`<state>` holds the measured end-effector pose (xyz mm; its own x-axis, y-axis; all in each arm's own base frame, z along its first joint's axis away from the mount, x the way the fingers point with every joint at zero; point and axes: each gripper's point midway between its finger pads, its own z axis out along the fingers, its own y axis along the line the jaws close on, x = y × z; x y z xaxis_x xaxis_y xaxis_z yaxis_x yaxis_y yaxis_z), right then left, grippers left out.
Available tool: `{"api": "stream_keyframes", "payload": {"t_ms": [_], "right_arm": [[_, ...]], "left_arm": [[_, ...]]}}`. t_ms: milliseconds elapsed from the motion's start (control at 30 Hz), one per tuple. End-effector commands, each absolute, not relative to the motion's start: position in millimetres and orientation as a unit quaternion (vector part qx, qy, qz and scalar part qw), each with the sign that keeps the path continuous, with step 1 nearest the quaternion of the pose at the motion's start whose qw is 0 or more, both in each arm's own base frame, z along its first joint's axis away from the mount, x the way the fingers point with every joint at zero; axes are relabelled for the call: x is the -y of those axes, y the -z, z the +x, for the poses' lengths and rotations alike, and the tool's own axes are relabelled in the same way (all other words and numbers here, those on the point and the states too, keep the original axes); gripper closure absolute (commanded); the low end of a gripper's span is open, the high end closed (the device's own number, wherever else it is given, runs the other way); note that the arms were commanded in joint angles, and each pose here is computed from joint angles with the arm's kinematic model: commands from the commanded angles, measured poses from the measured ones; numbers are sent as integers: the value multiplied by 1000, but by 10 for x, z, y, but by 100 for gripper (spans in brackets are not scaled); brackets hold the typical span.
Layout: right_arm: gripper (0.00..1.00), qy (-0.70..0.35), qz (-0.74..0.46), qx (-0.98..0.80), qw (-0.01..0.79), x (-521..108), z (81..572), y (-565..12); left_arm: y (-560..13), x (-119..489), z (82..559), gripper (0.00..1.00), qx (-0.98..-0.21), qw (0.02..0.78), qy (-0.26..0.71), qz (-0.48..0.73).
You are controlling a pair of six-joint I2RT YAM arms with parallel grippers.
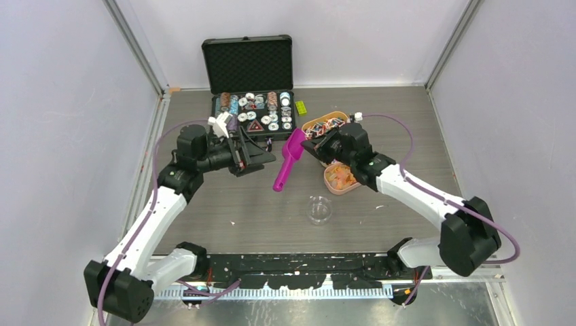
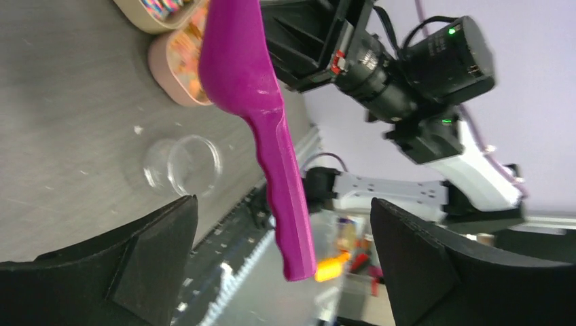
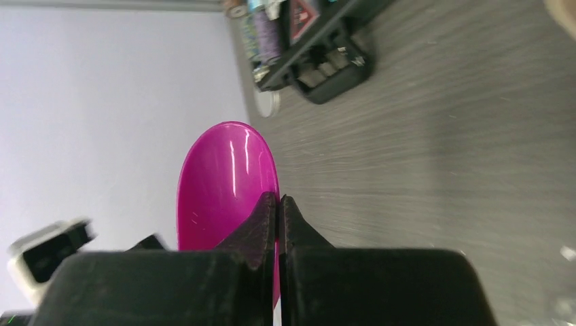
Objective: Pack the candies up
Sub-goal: Pick up the spatula from the center of the board.
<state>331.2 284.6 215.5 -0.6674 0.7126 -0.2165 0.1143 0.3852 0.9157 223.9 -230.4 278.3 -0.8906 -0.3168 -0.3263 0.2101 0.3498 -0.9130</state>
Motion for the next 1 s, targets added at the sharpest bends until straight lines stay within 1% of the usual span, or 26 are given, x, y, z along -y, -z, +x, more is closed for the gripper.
{"api": "stream_keyframes", "payload": {"t_ms": [0,67,167,233,300,433,567,633,700,867,967], "right_arm": [[100,-333,363,-814,308,-2274,3178,-2114],[100,-282,406,-819,292,-2105,3122,-2081],[100,-226,445,-828,254,-1981,3010,-1987],[100,-211,461,-830,234,-1978,2966,-1933],[100,-203,476,-828,214,-1983,2922,-1852],[100,-189,497,-829,175,-2009,2818,-1676],[100,-185,502,-828,168,-2006,2791,-1624],[100,-195,505,-824,167,-2023,2793,-1633],[100,-200,508,-821,168,-2023,2792,-1649],[100,-211,512,-814,172,-2011,2781,-1680],[100,-215,514,-812,173,-2006,2776,-1686]], "left_arm": [[-2740,2049,2265,2,-825,355,436,53],[-2739,2020,2288,8,-831,399,371,109],[-2786,2033,2336,11,-829,441,296,176],[-2848,2086,2361,12,-817,461,270,217],[-2879,2189,2367,16,-802,471,261,260],[-2912,2408,2267,18,-758,475,230,383],[-2815,2653,2186,14,-714,468,195,483],[-2732,2760,2190,14,-707,456,174,512],[-2668,2833,2233,17,-710,444,161,523],[-2538,3002,2285,23,-709,427,169,536],[-2500,3048,2290,32,-708,422,174,538]]}}
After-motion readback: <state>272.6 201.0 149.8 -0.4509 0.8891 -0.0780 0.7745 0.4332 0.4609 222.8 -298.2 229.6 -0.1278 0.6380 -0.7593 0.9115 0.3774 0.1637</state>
